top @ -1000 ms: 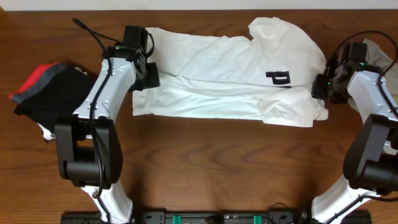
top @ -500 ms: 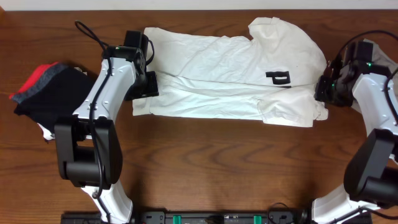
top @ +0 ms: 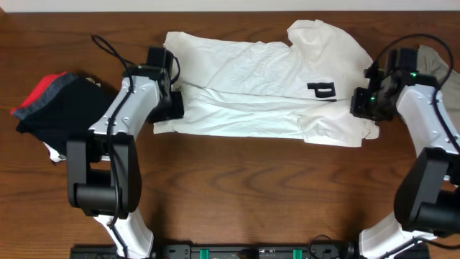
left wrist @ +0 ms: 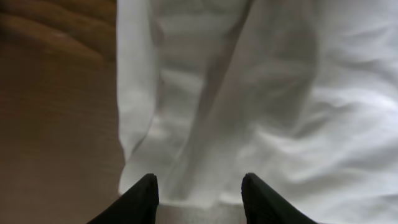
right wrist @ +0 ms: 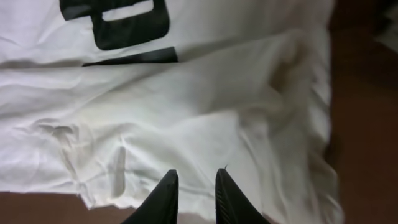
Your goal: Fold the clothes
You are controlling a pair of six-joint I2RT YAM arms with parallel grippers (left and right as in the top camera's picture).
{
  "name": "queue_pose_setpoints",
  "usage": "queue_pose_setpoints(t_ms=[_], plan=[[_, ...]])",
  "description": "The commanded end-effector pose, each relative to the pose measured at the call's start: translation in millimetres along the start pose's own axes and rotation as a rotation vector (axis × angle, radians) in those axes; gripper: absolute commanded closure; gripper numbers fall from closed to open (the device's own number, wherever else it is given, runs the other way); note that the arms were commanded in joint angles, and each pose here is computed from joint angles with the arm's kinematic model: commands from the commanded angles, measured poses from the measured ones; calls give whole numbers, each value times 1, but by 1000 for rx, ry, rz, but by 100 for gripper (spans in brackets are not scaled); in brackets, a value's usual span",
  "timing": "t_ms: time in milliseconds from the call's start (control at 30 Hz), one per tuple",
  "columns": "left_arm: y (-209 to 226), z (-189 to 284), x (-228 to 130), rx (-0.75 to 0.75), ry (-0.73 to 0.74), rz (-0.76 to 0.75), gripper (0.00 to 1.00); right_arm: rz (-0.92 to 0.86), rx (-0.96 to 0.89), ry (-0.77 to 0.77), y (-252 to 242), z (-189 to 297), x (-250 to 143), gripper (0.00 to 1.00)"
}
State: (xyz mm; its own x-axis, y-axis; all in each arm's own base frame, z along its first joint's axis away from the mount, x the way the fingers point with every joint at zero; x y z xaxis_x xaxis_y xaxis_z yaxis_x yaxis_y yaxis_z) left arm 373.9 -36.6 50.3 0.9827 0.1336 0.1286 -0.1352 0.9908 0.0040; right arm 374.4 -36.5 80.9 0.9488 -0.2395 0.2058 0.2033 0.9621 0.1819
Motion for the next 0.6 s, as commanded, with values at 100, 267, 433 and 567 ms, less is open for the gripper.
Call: queue_pose_setpoints(t_ms=[100,267,433,567], plan=[[4,-19,-12,0,-12,-36,55,-11,-13,94,-5,-38,-24,82],[25,-28,-9,131,-60,-54,55,-17,-94,130,-22,-51,-34,82],[43,-24,-8,247,-74,-54,55,-35,-181,151,-43,-57,-38,81],[58,-20,-12,346,-62,-59,55,-70,-187,169,-53,-61,-42,82]])
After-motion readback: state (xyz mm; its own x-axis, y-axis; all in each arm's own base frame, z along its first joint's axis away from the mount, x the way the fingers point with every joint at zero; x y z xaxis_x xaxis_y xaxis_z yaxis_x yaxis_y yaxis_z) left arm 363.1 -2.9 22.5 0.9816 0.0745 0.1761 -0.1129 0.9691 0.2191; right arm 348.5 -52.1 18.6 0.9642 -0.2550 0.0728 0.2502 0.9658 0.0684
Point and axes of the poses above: each gripper's point midway between its finger pads, its own z axis back along the fingers, its own y axis along the line the jaws close on, x = y × z, the point moved 2 cm from there along z, back along the fingers, and after that the axes turned 2 degrees about -z, right-handed, at the moved point
